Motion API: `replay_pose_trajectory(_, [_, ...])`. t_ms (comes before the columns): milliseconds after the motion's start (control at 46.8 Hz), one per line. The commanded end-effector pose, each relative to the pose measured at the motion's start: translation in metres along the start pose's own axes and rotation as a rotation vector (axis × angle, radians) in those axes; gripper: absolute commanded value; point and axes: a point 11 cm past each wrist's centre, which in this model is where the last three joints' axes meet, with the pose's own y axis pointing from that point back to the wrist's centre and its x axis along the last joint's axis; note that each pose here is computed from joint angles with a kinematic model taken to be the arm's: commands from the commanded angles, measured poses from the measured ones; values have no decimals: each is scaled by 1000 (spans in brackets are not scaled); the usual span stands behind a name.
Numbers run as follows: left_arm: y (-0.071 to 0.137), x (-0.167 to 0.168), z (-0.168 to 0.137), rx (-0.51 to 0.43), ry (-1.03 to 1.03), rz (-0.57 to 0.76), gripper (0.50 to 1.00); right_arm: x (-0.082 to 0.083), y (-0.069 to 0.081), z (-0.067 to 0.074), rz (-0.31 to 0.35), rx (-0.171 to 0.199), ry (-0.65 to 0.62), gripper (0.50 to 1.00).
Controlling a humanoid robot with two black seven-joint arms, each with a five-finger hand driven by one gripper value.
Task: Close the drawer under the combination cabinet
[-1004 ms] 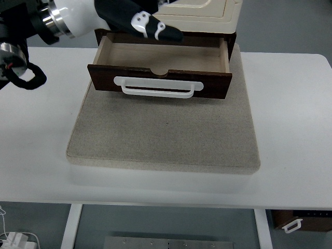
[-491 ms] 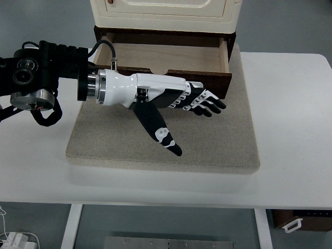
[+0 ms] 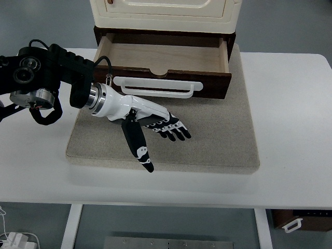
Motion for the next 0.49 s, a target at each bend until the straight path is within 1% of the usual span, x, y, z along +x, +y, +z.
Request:
replay_pose_trajectory(0, [-2, 5, -4, 26, -1, 8, 1000, 0, 0, 0, 1, -1, 0, 952])
replay_pose_trajectory(342, [-15, 28, -11, 85, -27, 63, 1000, 0, 0, -1, 1, 1, 0, 952])
replay_pose_trajectory(470, [-15, 39, -16, 108, -29, 97, 1000, 0, 0, -1, 0, 1, 0, 952])
